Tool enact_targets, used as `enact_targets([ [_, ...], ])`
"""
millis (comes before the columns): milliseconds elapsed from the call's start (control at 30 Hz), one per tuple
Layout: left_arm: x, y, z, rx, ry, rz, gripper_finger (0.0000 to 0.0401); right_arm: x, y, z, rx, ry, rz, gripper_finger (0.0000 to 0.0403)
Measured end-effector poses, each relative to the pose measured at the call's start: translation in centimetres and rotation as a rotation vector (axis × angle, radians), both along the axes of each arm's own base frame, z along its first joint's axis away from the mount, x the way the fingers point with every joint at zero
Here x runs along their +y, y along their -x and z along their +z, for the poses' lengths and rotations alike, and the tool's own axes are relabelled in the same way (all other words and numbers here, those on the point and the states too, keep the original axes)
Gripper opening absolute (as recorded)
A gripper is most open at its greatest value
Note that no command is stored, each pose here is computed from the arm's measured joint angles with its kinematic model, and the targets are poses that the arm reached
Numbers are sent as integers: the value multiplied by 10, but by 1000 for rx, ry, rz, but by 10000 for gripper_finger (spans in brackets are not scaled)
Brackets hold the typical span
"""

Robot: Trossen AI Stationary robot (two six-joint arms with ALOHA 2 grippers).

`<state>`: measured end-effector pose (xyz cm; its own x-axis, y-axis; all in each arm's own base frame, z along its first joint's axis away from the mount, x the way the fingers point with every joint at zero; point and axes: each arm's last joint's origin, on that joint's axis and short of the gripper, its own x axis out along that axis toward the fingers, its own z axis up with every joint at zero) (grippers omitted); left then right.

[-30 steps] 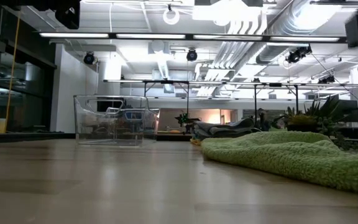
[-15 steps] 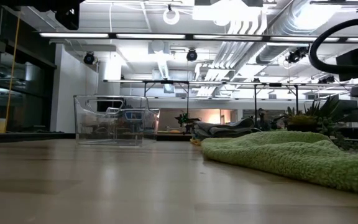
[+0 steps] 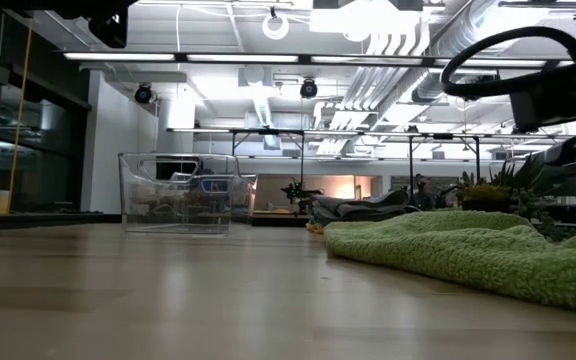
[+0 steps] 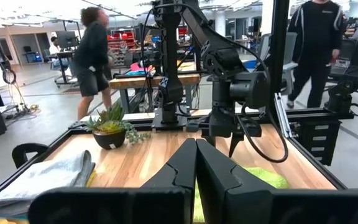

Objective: Fold microfiber towels
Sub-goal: Fold the green microfiber cloth

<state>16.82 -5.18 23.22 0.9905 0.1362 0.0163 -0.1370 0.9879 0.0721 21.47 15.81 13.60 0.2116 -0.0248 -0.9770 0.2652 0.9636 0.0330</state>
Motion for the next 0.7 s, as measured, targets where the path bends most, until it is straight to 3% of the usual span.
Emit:
enact_targets([
  [100,0,0,0,0,0,0,0,-2,1,0,15,10,17,127],
  [300,0,0,0,-1,0,0,0,-4,5,7,106,74,54,11],
  [500,0,0,0,-4,2,0,0,1,-12,53,61,181,108,5],
  [700,0,0,1,-9,5,0,0,-1,-48,116,-265,333,170,2],
])
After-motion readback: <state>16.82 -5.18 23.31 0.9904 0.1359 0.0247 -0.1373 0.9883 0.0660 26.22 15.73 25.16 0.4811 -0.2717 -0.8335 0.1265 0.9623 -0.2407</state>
